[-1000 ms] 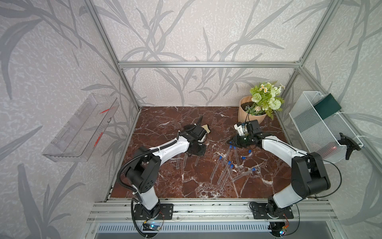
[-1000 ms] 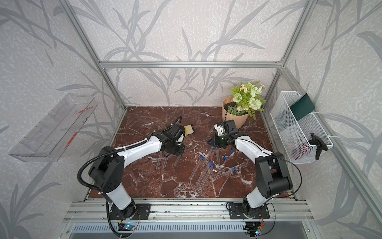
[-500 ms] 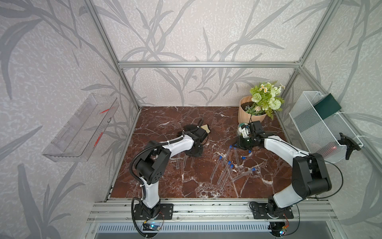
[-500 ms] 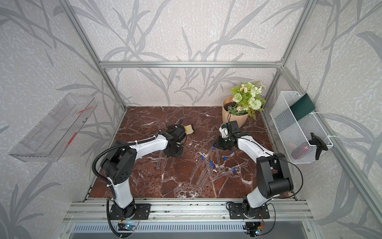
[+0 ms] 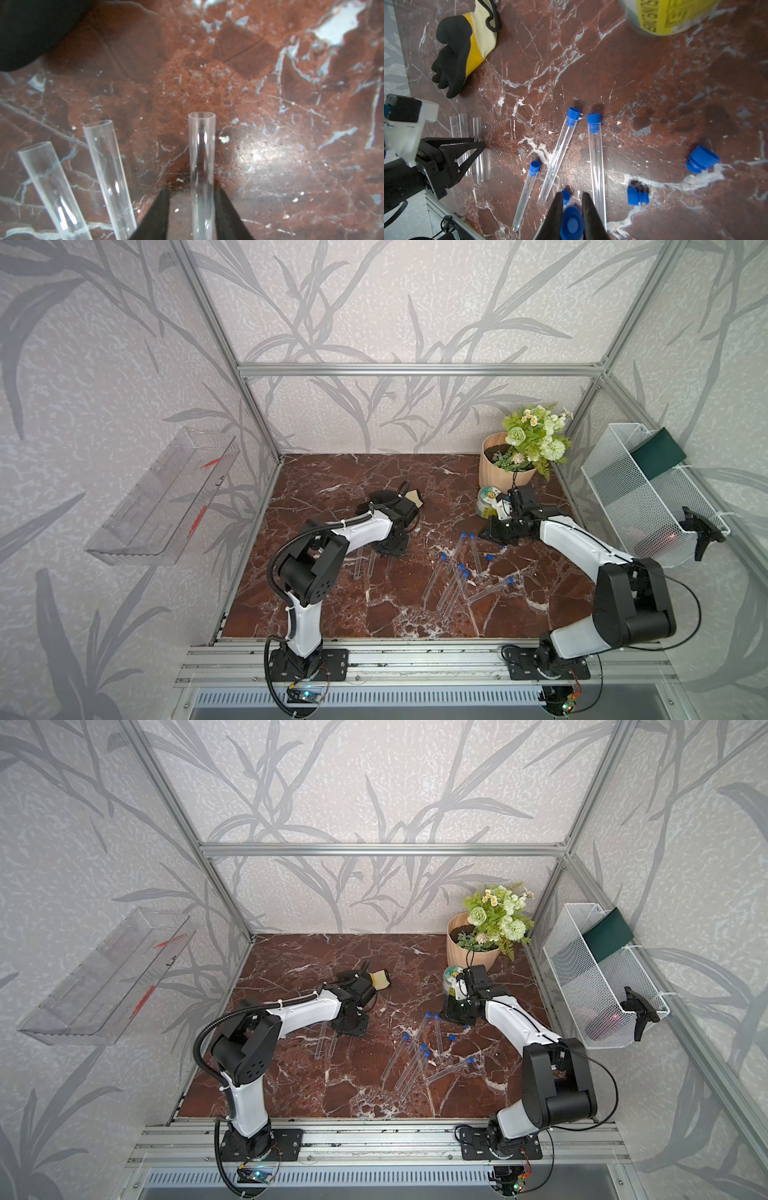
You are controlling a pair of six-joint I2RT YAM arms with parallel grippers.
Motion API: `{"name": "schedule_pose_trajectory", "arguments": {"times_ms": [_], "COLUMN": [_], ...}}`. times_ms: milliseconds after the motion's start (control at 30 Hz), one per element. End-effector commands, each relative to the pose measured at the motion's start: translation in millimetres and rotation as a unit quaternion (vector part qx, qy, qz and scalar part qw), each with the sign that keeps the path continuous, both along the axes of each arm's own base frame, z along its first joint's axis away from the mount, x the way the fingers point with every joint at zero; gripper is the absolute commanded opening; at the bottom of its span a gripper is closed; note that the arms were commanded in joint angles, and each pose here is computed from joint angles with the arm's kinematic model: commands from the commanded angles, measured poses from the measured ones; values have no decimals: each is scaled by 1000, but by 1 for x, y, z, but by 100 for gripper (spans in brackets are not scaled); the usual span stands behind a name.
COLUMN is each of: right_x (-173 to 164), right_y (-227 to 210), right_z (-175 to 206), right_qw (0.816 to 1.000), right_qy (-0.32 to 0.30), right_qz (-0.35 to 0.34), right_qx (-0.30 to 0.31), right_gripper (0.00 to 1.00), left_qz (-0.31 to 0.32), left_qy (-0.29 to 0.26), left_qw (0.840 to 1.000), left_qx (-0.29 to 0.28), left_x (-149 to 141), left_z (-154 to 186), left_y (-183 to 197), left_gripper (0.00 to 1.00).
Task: Remove stoppers from test tubes
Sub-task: Place the test tube at the center of the board, then place the stopper at the center of the board.
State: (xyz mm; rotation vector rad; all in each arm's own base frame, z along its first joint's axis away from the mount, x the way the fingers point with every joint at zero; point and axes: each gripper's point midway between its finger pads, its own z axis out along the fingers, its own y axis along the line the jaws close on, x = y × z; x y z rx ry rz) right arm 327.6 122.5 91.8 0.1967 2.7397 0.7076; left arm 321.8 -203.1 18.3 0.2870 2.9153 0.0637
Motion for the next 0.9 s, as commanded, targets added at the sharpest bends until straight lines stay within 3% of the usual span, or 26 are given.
{"name": "schedule_pose_trajectory", "arguments": {"times_ms": [0, 367, 700, 867], "right_x": [-8, -11, -9, -9], "right_y": [-9, -58, -67, -69], "right_z": [-3, -39, -74, -84], "right_qw": [1000, 990, 984, 982], "right_qy": [8, 78, 120, 130], "right_qz": [-8, -22, -28, -30], "right_qx": [-19, -114, -128, -134], "right_gripper": [18, 19, 22, 26], "left_qz": [4, -51, -112, -128], "left_qy": [-1, -56, -69, -58], "left_qw": [1000, 996, 981, 976], "left_qx": [4, -49, -139, -166], "left_x": [0, 0, -14, -20], "left_z": [9, 58, 83, 84], "left_y": [3, -22, -62, -76], "left_gripper": [47, 61, 75, 75]}}
